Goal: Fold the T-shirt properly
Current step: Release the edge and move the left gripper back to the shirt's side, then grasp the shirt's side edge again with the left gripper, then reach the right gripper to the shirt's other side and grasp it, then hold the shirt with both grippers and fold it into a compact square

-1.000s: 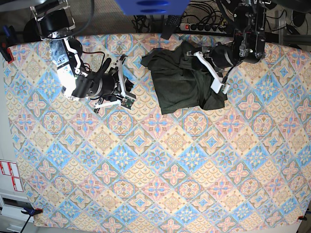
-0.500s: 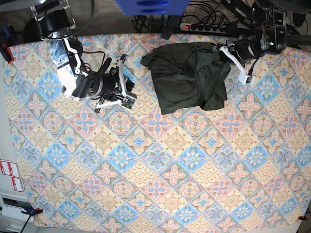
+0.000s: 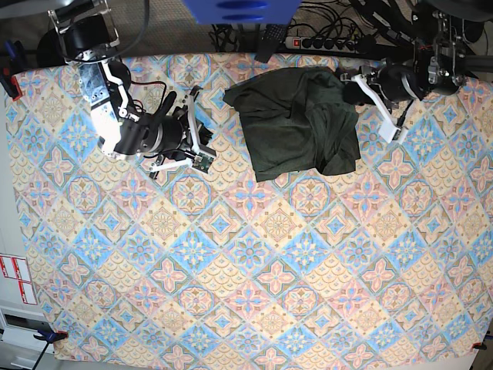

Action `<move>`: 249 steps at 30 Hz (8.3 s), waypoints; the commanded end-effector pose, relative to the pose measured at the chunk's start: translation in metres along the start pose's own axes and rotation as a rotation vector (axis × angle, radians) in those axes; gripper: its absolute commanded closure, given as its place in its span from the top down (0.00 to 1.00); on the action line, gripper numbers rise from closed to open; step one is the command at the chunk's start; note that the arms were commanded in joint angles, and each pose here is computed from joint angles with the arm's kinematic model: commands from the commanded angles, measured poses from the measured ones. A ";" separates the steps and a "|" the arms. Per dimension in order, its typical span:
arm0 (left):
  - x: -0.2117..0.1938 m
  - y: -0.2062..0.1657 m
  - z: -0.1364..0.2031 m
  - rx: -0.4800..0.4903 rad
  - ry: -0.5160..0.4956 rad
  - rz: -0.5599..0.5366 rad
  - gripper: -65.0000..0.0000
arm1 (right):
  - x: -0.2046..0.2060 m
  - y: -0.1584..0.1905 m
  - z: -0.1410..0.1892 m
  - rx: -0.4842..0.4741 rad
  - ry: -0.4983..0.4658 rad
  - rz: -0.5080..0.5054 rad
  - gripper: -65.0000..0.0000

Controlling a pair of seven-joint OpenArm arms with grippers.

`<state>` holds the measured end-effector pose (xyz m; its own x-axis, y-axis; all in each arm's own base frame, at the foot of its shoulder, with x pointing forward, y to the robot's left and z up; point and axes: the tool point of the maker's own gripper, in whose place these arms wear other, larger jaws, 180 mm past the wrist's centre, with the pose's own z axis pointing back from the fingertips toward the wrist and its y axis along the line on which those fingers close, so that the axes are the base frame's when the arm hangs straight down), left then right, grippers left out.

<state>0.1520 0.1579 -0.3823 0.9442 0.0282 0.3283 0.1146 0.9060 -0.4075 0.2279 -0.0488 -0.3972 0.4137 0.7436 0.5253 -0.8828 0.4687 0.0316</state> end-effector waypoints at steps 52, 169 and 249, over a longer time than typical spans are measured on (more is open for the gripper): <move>0.047 0.133 -0.025 0.303 -0.206 0.280 0.17 | 0.013 -0.007 0.006 -0.017 -0.044 0.016 0.09; 0.009 0.015 -0.086 0.204 0.023 -0.440 0.00 | 0.075 -0.010 -0.111 0.093 0.098 0.209 0.05; 0.180 0.002 -0.180 0.239 -0.207 -0.091 0.00 | 0.099 0.060 -0.020 -0.001 -0.195 0.190 0.05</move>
<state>0.3805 0.0982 -0.4763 0.8318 0.0127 0.5550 0.0794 0.9867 -0.1416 0.2149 0.0571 -0.3716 0.2139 0.7360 0.6423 -0.9407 0.3324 -0.0675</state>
